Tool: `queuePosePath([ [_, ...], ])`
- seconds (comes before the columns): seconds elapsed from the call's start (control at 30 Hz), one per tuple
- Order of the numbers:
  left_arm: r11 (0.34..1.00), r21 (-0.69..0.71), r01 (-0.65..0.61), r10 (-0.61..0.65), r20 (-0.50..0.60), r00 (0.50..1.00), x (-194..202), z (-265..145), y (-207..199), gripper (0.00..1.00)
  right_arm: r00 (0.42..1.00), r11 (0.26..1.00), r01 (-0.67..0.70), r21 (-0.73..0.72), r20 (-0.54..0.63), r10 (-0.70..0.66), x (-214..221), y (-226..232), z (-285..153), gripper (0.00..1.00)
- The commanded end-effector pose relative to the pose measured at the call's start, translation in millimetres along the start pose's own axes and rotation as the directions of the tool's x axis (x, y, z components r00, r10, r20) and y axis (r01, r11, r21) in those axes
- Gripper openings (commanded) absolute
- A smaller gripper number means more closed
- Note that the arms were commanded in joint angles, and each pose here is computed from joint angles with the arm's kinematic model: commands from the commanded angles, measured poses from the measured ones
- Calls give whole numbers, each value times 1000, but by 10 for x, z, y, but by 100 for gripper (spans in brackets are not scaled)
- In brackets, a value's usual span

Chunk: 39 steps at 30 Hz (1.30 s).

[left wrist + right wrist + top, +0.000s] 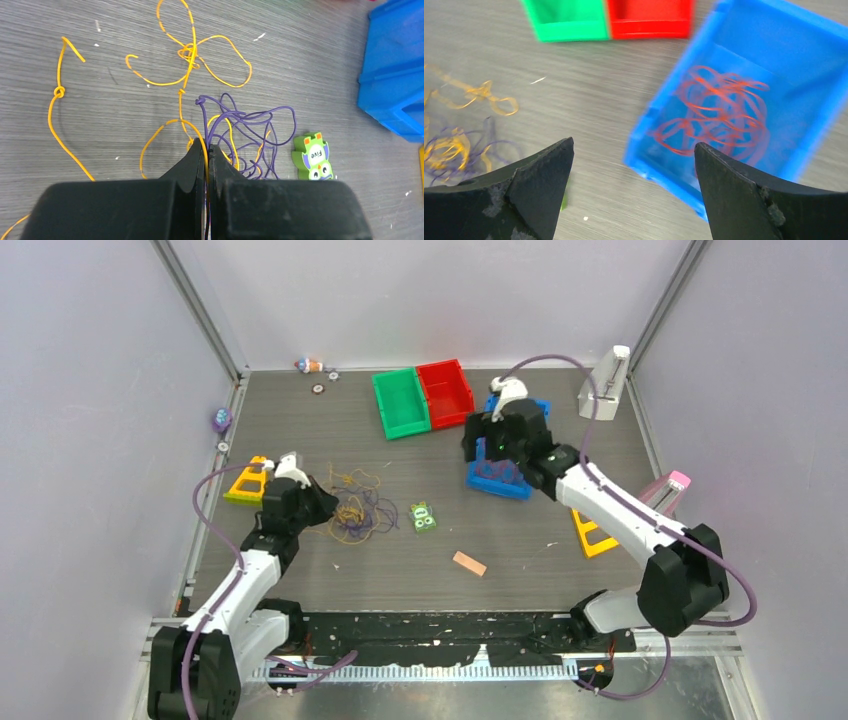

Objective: Untangle the cables

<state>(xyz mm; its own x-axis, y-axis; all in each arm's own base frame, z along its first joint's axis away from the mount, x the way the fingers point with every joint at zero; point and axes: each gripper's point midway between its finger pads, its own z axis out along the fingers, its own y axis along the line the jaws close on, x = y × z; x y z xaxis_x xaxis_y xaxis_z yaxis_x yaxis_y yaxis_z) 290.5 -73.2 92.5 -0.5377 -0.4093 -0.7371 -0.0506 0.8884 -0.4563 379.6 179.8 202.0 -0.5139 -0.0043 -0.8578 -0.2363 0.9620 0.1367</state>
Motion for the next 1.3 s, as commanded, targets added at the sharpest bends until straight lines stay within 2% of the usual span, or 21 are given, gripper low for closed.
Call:
queuePosePath([
  [0.0, 988, 143, -64, 56, 62, 996, -216, 7, -335, 0, 991, 979, 97, -177, 107, -78, 77, 593, 63, 95],
  [0.07, 985, 154, -78, 69, 60, 996, -206, 8, -371, 0, 983, 957, 119, -263, 168, -76, 136, 893, 65, 95],
  [0.13, 981, 167, -94, 85, 62, 994, -202, 10, -411, 0, 981, 943, 136, -304, 173, -86, 385, 1024, 100, 96],
  [0.33, 962, 215, -168, 159, 57, 986, -151, 15, -609, 0, 971, 893, 185, -410, 217, -101, 741, 1343, 138, 98],
  [0.57, 926, 280, -253, 251, 42, 967, -54, 41, -862, 0, 978, 792, 193, -579, 182, -105, 938, 1733, 100, 100],
  [0.73, 893, 369, -259, 270, 23, 963, 23, 23, -1031, 0, 978, 760, 207, -616, 160, -136, 1024, 1940, 145, 100],
  [0.87, 842, 474, -257, 267, 48, 962, 46, -72, -1214, 0, 977, 766, 211, -607, 139, -159, 1053, 1986, 232, 83],
  [0.93, 820, 510, -260, 264, 67, 962, 41, -130, -1281, 0, 978, 770, 210, -602, 135, -160, 1051, 1991, 255, 78],
  [1.17, 779, 553, -296, 254, 153, 955, -27, -302, -1359, 0, 981, 803, 194, -564, 104, -164, 1067, 1949, 357, 71],
  [1.23, 774, 555, -305, 250, 176, 952, -54, -341, -1369, 0, 981, 796, 192, -573, 103, -163, 1067, 1972, 352, 65],
  [1.27, 779, 547, -306, 247, 181, 952, -61, -338, -1351, 0, 981, 792, 193, -579, 102, -164, 1074, 1987, 343, 54],
])
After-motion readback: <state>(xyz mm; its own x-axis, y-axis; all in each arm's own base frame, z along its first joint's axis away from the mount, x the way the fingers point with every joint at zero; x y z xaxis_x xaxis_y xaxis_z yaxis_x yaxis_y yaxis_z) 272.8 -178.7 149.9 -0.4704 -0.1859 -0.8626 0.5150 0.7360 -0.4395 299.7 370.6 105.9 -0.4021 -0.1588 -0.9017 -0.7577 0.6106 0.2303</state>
